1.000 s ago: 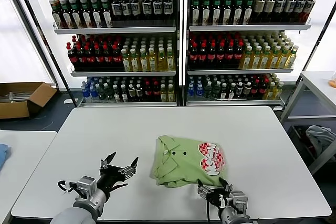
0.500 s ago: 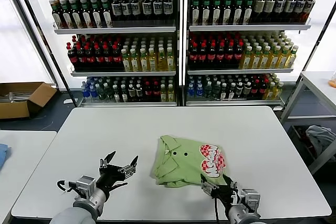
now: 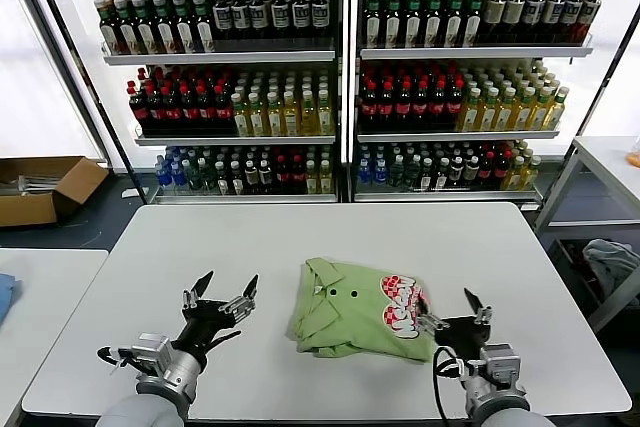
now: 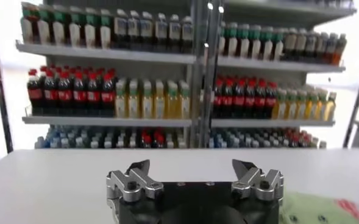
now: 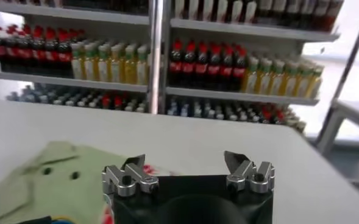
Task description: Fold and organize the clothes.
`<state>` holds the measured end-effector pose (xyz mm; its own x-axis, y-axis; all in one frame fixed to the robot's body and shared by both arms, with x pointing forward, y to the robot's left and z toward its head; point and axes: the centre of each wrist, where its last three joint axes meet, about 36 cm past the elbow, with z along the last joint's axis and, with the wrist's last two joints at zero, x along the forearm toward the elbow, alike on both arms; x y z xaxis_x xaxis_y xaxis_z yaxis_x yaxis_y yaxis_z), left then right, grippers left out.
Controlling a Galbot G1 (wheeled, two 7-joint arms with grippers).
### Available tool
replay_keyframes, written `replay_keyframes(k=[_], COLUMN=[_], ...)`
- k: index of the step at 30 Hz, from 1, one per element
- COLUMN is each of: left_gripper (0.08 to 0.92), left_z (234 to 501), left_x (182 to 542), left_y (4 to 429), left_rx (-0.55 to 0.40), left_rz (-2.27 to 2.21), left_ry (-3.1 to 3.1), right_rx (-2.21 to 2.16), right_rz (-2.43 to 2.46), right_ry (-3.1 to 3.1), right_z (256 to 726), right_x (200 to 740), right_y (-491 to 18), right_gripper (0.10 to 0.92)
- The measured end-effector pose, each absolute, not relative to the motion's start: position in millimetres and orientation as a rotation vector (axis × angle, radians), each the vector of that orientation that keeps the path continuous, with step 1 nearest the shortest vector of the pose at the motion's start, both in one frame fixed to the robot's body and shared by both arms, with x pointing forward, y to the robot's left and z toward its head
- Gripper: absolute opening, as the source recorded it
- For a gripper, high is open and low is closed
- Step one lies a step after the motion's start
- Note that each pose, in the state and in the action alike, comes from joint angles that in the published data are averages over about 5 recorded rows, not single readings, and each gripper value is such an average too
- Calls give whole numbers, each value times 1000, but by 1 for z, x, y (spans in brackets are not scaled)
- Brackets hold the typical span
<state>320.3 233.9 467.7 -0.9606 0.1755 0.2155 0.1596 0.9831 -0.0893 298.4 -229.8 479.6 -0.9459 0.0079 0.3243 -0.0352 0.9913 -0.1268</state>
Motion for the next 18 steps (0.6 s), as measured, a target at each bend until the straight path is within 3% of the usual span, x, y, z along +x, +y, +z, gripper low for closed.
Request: replay_keyframes(k=[18], left_gripper=[823], left_z=[468], left_x=[321], left_y=[229], left_rx=[-159], left_rz=[154], left_ry=[-3030], right_rx=[-189], right_rz=[271], right_ry=[-2864], right_z=[480], right_x=[307], right_y=[-266], right_gripper=[823])
